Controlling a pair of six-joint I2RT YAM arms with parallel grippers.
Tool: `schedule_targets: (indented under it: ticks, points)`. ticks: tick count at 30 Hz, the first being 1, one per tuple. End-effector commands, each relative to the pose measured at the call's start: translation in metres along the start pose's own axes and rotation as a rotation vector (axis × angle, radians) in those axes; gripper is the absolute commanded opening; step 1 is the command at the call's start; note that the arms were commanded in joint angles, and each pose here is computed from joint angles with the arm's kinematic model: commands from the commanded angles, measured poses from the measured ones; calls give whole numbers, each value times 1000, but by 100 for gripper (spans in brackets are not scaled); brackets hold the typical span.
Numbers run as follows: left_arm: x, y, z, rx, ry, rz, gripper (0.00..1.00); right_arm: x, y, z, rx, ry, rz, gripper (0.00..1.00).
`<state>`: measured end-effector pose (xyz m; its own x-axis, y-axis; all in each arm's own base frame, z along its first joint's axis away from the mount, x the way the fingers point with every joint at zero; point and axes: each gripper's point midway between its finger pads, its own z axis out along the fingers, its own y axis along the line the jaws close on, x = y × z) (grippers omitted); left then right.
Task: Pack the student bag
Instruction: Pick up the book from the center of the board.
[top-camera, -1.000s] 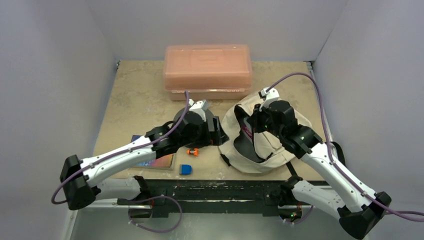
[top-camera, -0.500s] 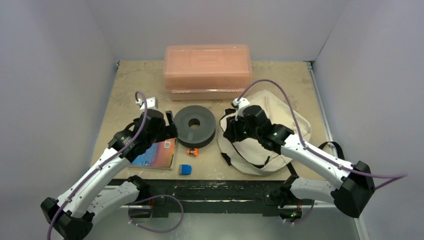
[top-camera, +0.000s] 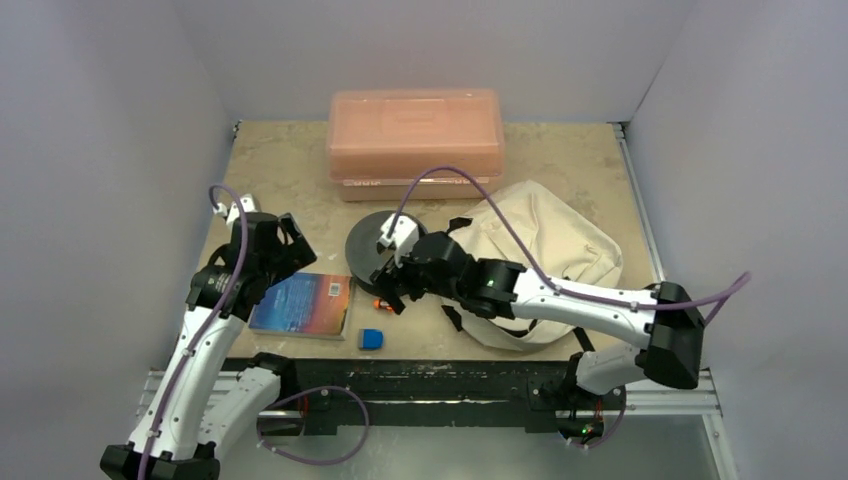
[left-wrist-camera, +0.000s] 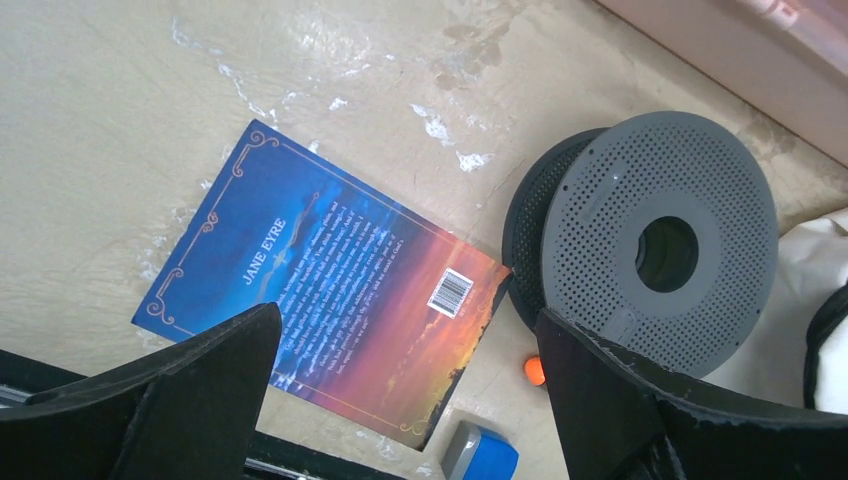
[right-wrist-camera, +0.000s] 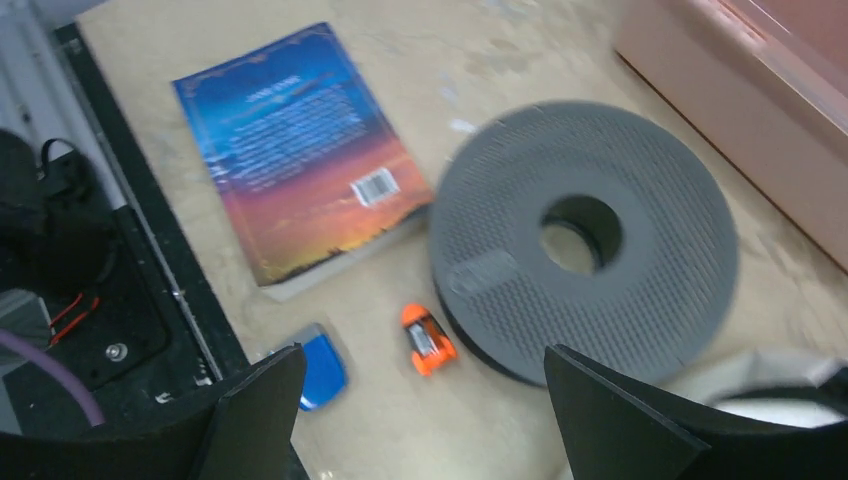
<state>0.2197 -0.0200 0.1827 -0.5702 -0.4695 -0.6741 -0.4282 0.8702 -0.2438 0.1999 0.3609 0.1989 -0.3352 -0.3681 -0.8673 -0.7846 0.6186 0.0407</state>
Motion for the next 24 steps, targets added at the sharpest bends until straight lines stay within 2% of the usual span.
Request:
schedule_targets:
  ticks: [1,6,11,17,24]
  points:
    - [-23,4,-20,-10,-64,26,100,-28,56,27,-114,-144,-193,94]
    - [-23,14,-26,-41,-79,30,100,-30,112,60,-206,-240,-308,94]
    - [-30,27,-36,-80,-129,60,100,-19,141,89,-244,-258,-386,94]
    - [-34,32,-39,-91,-151,86,100,-4,150,123,-208,-232,-449,93]
    - [-21,33,-31,-94,-99,113,100,15,156,151,-193,-163,-462,90]
